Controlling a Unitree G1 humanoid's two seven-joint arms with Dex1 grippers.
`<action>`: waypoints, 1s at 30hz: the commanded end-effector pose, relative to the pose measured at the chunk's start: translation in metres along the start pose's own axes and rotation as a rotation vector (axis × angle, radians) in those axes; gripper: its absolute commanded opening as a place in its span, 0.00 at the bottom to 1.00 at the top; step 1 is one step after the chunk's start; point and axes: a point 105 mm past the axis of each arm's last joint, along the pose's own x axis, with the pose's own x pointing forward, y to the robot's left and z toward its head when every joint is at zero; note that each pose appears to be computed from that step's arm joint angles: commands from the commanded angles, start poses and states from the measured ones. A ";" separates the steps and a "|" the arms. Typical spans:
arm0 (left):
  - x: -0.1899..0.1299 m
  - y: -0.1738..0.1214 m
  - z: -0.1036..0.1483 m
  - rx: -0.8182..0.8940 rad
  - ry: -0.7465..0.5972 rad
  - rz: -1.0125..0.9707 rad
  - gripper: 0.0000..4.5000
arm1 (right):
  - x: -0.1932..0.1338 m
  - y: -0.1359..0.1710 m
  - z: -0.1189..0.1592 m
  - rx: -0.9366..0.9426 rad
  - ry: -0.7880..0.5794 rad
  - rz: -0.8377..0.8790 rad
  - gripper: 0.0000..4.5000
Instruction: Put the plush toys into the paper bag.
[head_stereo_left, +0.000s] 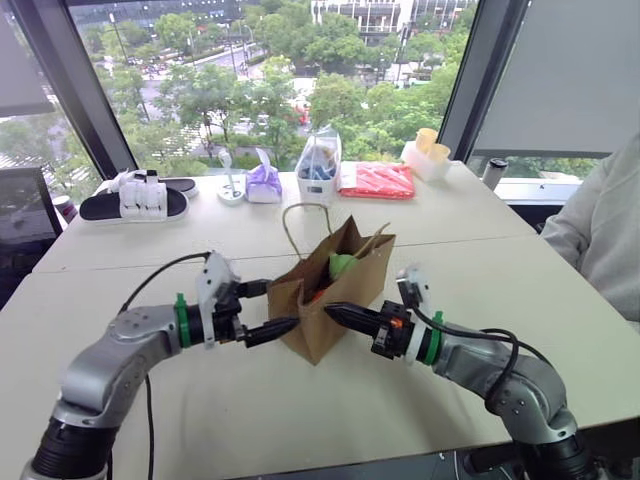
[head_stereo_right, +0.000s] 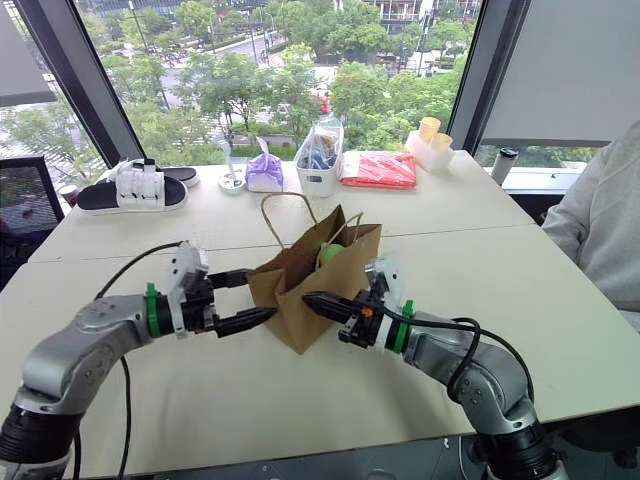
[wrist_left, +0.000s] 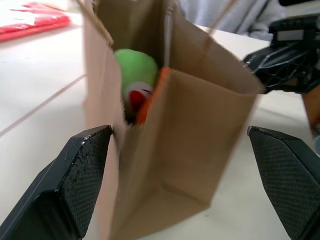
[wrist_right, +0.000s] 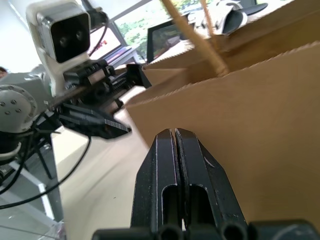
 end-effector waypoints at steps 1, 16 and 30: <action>0.008 -0.011 0.009 0.026 -0.037 -0.021 1.00 | 0.006 0.011 0.008 -0.027 -0.022 0.048 0.01; 0.032 -0.005 -0.012 0.085 0.016 0.052 1.00 | 0.015 -0.005 0.006 -0.037 -0.033 -0.026 0.01; 0.041 0.003 -0.003 0.125 -0.030 0.099 0.01 | -0.008 0.018 0.017 0.019 -0.067 0.081 0.00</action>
